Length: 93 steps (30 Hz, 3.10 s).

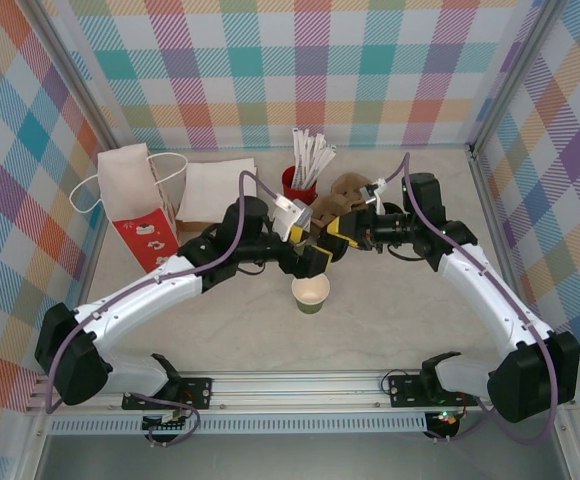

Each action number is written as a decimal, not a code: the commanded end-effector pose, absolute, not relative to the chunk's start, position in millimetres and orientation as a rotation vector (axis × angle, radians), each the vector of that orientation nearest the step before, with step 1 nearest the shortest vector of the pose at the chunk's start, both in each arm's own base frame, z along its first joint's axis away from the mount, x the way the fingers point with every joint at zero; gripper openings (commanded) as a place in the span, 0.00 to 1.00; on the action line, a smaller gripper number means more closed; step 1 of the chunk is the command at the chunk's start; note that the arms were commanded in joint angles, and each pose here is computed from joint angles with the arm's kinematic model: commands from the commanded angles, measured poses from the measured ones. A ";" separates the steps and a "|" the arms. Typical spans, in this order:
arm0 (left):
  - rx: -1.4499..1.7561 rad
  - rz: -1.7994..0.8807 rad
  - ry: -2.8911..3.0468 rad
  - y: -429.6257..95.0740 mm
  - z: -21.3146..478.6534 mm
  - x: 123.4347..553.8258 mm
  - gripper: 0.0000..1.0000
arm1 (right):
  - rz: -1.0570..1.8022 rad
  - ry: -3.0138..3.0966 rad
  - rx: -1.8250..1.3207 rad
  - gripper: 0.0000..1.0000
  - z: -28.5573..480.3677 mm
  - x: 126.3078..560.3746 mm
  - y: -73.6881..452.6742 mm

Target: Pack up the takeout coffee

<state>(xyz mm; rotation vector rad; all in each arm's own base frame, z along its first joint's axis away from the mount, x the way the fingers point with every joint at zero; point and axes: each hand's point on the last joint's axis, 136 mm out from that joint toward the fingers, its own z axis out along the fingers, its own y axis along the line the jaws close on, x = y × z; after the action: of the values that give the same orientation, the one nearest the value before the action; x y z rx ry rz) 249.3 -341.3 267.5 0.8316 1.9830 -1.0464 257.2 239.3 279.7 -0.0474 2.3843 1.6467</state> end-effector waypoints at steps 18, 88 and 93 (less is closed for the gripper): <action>0.823 -1.082 1.966 -352.5 283.0 259.8 0.82 | 1.680 2.325 -0.184 0.10 298.1 243.7 252.3; 1.363 -0.295 2.472 -329.5 171.7 212.0 0.67 | 0.211 2.790 0.238 1.00 146.3 243.3 88.4; 1.399 -0.235 2.488 -328.6 163.7 211.9 0.66 | 0.214 2.784 0.230 1.00 145.6 243.1 88.4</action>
<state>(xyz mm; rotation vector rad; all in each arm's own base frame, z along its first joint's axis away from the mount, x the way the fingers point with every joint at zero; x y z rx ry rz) 213.4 -333.2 161.3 1.3521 2.4897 -0.2987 243.0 91.5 146.5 0.2518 2.7916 0.2289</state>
